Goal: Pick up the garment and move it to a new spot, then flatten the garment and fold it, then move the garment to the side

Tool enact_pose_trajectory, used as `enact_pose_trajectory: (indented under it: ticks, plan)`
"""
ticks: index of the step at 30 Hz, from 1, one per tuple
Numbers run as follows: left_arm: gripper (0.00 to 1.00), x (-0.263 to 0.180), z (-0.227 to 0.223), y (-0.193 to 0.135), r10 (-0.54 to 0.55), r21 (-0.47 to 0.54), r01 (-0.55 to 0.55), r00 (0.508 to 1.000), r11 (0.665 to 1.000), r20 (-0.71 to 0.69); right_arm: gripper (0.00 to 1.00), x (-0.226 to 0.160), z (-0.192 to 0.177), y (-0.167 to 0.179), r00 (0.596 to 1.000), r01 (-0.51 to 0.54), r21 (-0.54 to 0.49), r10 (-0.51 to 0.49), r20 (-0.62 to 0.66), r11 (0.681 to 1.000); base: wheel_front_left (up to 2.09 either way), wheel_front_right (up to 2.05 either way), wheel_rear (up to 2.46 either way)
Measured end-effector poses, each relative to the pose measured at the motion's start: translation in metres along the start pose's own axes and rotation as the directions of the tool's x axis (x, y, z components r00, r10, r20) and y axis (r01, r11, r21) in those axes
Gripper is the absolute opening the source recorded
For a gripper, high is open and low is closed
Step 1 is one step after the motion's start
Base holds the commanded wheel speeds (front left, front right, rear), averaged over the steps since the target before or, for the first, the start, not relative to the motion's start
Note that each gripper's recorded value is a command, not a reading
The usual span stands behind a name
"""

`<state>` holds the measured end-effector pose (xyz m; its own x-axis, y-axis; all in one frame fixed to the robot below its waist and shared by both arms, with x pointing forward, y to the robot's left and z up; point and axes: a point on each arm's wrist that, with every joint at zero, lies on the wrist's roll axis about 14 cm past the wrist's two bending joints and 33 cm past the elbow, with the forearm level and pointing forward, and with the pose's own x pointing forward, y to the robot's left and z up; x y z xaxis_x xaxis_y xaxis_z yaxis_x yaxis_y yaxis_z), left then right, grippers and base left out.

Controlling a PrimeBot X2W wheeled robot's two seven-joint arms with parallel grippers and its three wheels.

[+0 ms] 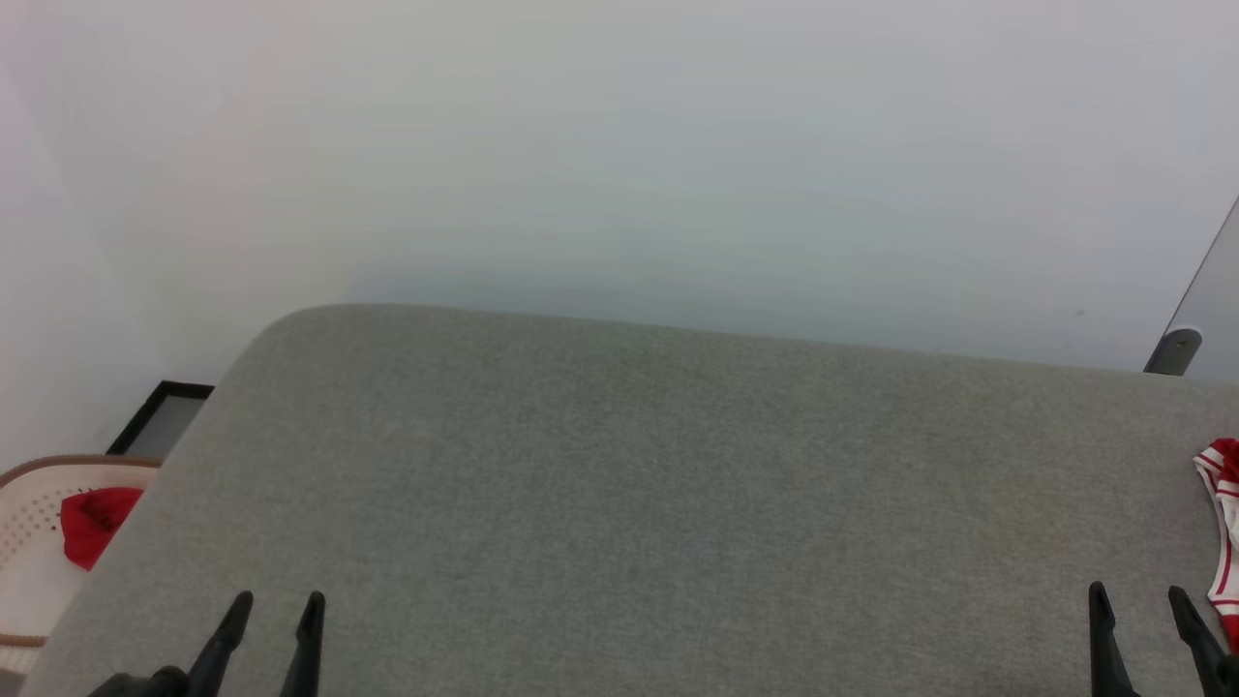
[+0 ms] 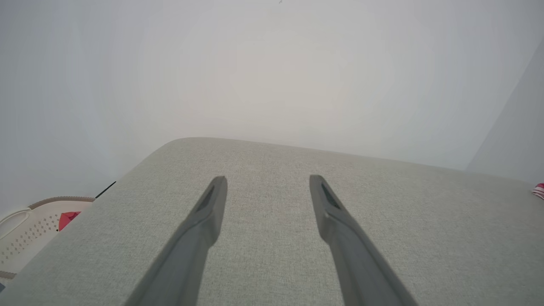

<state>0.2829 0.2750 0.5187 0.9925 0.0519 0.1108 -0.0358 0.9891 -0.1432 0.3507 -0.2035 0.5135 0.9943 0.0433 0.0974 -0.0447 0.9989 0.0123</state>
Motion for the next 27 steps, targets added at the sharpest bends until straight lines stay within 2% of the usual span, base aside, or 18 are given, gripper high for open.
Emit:
enact_pose_trajectory:
  ticks: [27]
  plan:
    - [1.0,0.014,-0.008,-0.018,-0.081,0.02,0.082,0.996,0.996,-0.04,1.0,-0.014,-0.009,0.005,1.0,-0.002,0.019,0.002,-0.023,1.0,0.0,0.0,0.0]
